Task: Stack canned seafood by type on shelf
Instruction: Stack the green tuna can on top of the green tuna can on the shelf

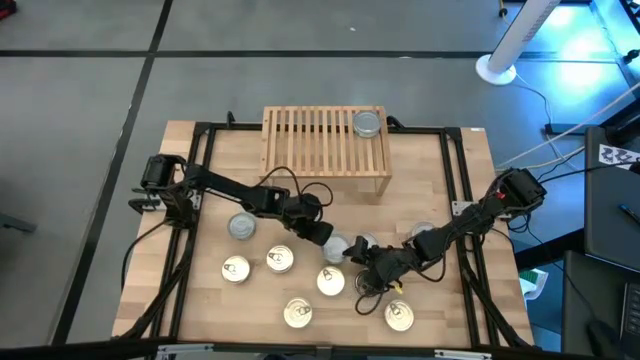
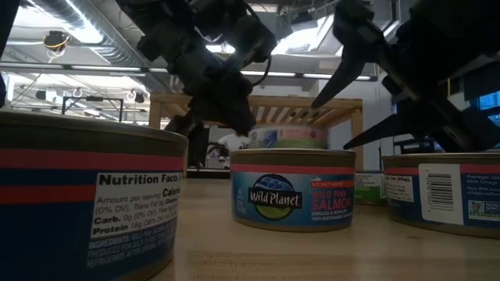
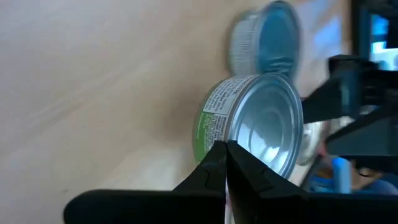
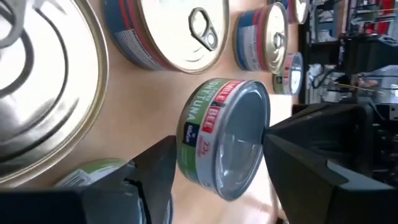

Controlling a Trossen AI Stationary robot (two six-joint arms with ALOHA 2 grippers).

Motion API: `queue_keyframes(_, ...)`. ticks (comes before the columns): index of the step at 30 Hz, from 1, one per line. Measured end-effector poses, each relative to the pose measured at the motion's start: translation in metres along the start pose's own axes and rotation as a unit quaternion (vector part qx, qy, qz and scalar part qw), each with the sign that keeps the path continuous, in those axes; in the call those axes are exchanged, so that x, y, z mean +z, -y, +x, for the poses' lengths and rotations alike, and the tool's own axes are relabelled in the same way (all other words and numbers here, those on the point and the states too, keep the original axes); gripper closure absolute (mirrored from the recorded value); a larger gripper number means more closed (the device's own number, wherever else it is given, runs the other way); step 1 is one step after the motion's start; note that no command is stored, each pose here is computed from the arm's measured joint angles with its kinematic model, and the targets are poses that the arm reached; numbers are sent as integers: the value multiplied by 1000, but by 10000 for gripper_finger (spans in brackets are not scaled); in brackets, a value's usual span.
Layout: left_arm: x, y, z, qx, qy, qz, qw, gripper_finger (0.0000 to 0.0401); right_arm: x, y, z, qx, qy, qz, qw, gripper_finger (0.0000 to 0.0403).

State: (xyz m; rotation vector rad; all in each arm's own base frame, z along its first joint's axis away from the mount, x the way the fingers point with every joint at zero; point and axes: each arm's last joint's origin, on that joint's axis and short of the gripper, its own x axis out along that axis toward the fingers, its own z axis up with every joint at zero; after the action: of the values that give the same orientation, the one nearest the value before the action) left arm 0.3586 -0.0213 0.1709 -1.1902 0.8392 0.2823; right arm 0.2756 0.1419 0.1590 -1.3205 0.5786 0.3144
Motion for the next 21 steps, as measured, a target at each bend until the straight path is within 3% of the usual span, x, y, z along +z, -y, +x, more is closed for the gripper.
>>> queue_keyframes(12, 1, 6, 0, -35, -2, 7, 999, 401, 14, -8, -11, -39, -32, -17, 999, 160)
queue_keyframes(21, 2, 7, 0, -43, -2, 8, 999, 401, 16, -10, -13, -38, -27, 23, 999, 160)
